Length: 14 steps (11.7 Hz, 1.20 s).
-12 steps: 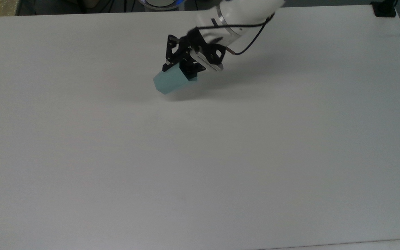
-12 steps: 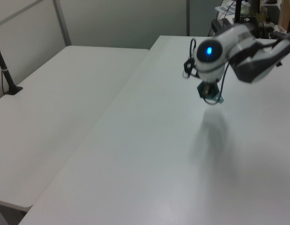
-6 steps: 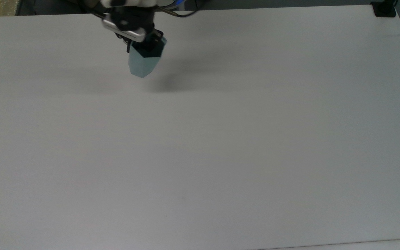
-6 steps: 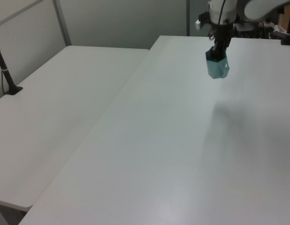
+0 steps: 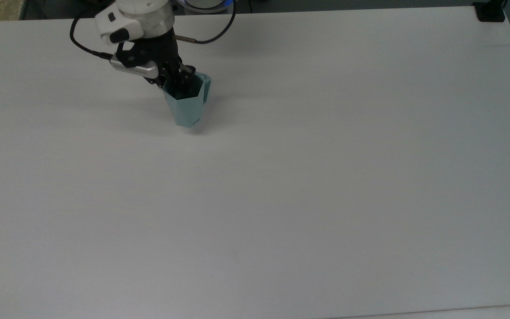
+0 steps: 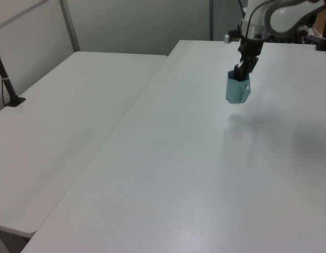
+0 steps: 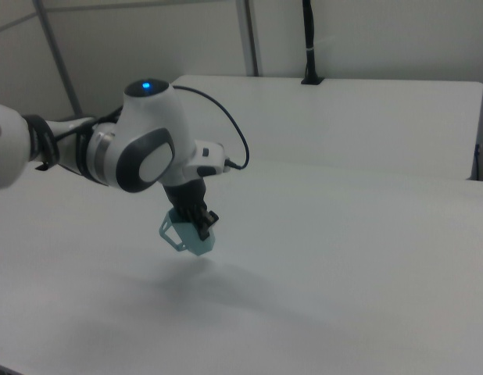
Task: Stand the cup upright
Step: 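Lift the cup and rotate it so its opening faces up, then lower the upright cup onto the table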
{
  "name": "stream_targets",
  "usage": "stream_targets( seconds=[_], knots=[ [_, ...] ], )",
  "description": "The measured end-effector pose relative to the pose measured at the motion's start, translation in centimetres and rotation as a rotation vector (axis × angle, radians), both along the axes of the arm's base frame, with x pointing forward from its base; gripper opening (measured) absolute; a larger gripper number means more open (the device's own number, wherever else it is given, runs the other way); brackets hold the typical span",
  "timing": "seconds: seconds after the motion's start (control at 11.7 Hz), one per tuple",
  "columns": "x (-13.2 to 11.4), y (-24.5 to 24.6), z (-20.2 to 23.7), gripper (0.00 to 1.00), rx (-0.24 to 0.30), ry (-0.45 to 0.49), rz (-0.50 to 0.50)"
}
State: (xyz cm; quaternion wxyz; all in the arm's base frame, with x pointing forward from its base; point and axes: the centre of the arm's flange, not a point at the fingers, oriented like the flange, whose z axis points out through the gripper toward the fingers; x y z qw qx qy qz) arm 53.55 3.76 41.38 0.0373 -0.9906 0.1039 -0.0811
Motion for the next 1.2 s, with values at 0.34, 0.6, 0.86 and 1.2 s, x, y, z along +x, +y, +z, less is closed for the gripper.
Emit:
stream_targets(
  seconds=[0.34, 0.6, 0.86, 1.2],
  knots=[
    [-0.3, 0.0, -3.8, 0.11, 0.003, 0.050, -0.006],
    [-0.3, -0.1, -4.8, 0.11, 0.005, 0.065, -0.008],
    [-0.3, 0.0, -4.9, 0.11, 0.016, 0.064, -0.018],
    [-0.6, 0.0, -5.2, 0.52, 0.025, 0.108, -0.022]
  ],
)
